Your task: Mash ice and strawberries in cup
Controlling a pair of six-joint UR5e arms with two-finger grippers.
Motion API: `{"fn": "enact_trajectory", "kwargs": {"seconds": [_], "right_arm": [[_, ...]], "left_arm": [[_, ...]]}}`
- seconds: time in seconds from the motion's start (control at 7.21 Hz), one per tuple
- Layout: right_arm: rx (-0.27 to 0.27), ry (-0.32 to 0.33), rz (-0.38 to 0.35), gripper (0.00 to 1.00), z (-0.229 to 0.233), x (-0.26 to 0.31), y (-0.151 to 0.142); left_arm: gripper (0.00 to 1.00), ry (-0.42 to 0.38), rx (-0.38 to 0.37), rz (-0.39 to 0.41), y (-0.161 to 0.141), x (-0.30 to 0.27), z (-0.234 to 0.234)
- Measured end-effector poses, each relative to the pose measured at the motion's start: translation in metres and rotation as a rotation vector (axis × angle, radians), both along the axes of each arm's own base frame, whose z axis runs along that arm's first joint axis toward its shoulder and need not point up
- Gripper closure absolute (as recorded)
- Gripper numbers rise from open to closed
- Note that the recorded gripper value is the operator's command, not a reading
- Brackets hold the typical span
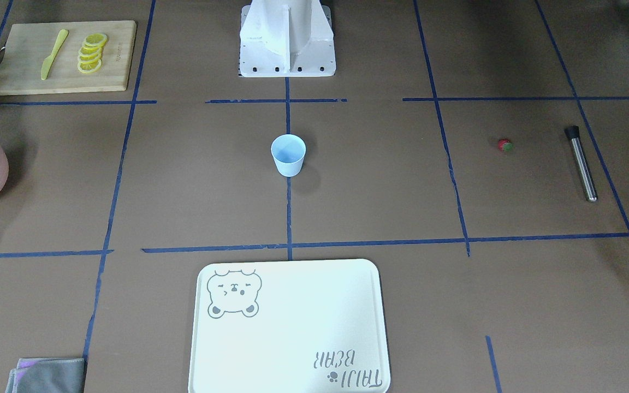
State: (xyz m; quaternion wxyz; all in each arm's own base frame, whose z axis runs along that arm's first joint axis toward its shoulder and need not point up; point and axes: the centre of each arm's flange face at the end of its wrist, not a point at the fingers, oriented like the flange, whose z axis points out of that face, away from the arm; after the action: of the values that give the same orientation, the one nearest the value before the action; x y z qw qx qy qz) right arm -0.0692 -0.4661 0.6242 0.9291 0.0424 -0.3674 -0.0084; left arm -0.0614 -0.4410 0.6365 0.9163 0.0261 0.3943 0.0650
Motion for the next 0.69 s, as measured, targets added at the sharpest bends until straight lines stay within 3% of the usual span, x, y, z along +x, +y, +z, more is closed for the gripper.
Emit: {"fn": "enact_trajectory", "kwargs": {"seconds": [0.69], "right_arm": [[0.011, 0.043, -0.046, 0.19, 0.005, -0.025, 0.004]], "left_arm": [[0.00, 0.000, -0.005, 0.000, 0.001, 0.000, 0.001]]}}
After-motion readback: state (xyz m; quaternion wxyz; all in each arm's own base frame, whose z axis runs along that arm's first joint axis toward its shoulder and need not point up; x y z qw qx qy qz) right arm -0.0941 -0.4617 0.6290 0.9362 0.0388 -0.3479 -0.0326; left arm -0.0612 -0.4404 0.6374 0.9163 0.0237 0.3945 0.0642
